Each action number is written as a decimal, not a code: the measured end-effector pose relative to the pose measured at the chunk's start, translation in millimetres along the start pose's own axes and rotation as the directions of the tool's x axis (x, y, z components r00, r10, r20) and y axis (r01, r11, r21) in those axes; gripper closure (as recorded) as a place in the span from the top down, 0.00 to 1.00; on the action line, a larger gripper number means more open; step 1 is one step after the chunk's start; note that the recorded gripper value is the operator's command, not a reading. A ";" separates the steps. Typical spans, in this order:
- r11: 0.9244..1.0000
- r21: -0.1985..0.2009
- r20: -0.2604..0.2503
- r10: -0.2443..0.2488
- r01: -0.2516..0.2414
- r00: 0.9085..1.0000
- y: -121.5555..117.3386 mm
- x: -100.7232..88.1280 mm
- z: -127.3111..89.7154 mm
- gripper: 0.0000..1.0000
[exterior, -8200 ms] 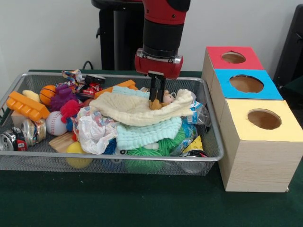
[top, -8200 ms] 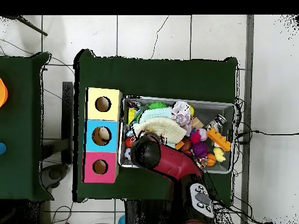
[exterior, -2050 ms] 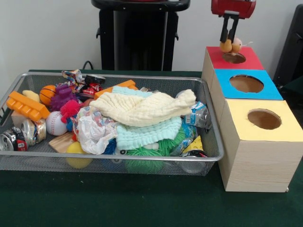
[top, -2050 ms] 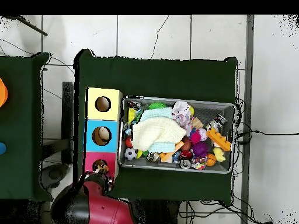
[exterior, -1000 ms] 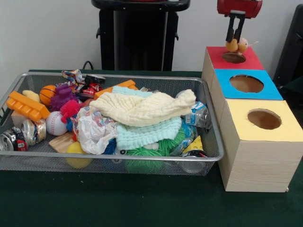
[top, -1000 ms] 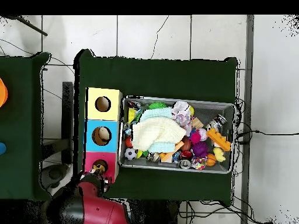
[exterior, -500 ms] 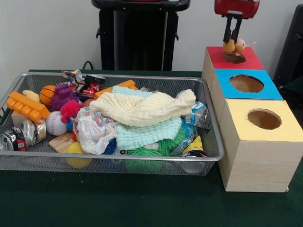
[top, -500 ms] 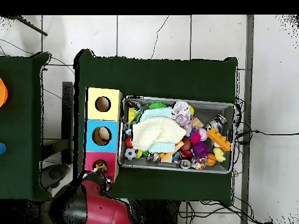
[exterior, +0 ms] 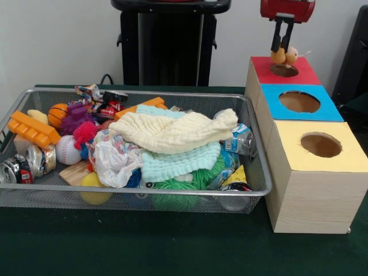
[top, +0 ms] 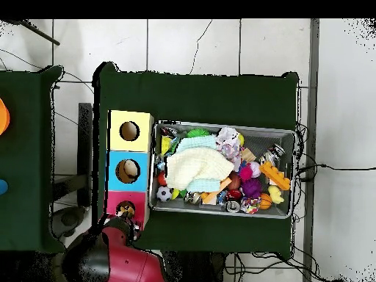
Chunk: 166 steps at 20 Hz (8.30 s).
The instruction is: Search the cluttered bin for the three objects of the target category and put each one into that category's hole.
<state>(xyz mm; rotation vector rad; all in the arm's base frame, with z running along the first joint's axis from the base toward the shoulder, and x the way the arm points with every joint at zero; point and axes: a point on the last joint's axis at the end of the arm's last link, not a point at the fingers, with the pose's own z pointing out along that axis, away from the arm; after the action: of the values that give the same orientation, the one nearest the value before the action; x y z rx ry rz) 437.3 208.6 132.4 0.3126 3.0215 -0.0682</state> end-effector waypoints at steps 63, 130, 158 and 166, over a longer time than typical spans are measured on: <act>1.000 0.012 -0.009 -0.015 0.015 1.000 8.8 -10.3 -27.5 0.00; 0.999 0.016 0.030 0.045 -0.046 0.999 8.0 -27.8 18.0 0.00; 0.999 0.009 0.049 0.044 -0.044 0.998 12.3 -31.0 41.3 0.00; 0.999 0.006 0.047 0.046 -0.046 0.998 12.3 -31.5 42.0 0.00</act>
<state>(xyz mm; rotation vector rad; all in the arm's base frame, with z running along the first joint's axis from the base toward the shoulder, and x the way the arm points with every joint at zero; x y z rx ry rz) 474.6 212.0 93.6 0.3754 2.9672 -0.0821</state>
